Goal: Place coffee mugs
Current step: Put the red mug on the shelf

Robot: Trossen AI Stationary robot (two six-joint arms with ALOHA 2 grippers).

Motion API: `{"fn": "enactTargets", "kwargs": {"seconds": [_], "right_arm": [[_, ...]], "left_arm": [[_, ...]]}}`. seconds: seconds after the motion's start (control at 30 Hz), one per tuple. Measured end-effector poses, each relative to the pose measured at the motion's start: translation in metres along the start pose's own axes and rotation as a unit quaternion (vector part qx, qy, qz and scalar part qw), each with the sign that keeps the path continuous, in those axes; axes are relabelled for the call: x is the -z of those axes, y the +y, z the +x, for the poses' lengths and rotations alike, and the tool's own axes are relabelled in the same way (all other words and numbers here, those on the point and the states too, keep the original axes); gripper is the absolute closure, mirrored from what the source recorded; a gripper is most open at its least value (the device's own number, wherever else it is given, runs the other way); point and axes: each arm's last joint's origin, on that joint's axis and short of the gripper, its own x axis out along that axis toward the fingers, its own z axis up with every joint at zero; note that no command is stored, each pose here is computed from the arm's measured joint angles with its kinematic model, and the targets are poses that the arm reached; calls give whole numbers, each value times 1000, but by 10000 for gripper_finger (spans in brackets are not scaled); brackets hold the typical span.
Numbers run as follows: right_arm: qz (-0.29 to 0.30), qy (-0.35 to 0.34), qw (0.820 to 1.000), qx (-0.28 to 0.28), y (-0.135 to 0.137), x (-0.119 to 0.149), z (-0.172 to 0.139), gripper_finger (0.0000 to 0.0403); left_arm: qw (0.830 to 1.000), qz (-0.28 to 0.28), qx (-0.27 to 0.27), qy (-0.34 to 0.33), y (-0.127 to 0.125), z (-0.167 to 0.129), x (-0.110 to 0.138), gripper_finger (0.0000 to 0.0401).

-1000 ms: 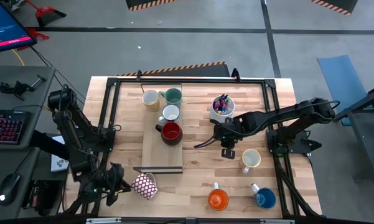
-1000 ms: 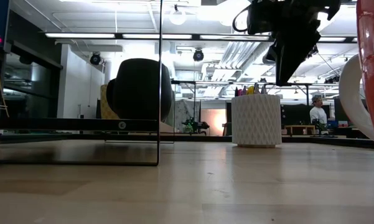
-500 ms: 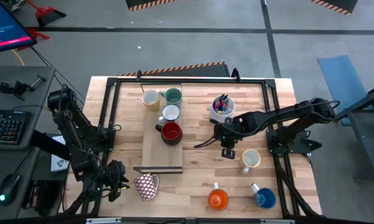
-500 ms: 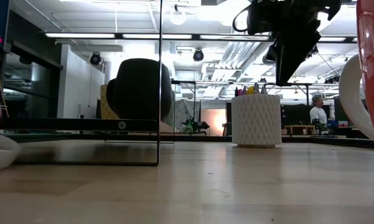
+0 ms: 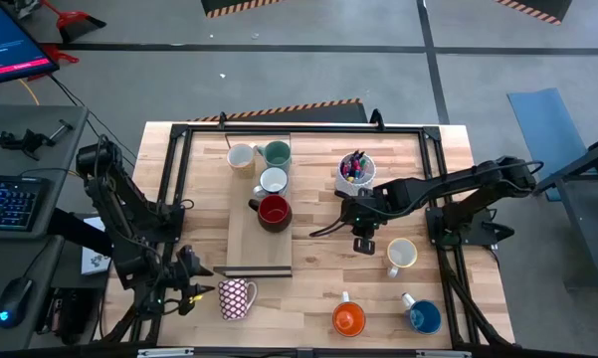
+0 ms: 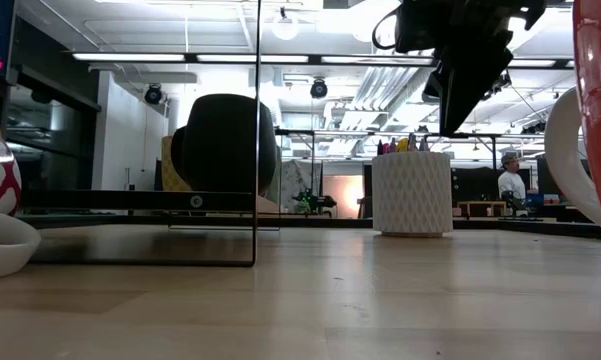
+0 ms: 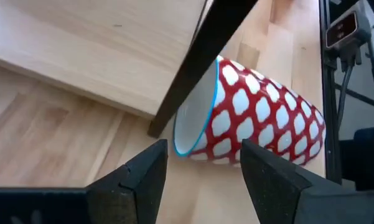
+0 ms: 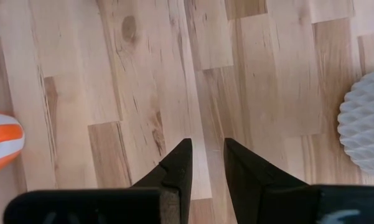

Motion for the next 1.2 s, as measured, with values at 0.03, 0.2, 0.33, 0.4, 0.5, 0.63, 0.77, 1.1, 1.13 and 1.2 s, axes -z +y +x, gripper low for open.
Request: {"fn": "enactTargets", "kwargs": {"seconds": [0.03,0.2,0.33,0.4,0.5,0.63,0.77,1.1,1.13,1.2], "right_arm": [[0,0,1000,0,0,0,0,331],[0,0,1000,0,0,0,0,331],[0,0,1000,0,0,0,0,331],[0,0,1000,0,0,0,0,331],[0,0,1000,0,0,0,0,331],[0,0,1000,0,0,0,0,331],[0,0,1000,0,0,0,0,331],[0,1,1000,0,0,0,0,331],[0,1,1000,0,0,0,0,331],[0,1,1000,0,0,0,0,331]], "left_arm": [[1000,-5,0,-1,0,1,-1,211],[1000,17,-16,-15,2,7,-7,212],[1000,20,-13,3,1,12,-11,212],[1000,16,-1,20,-1,14,-13,212],[999,19,13,29,-5,16,-16,213],[999,16,24,41,-6,18,-17,213],[997,7,35,62,-8,18,-17,213],[992,-21,87,89,-17,17,-18,213],[991,-25,94,95,-19,17,-18,213],[989,-33,103,102,-20,17,-18,213]]}}
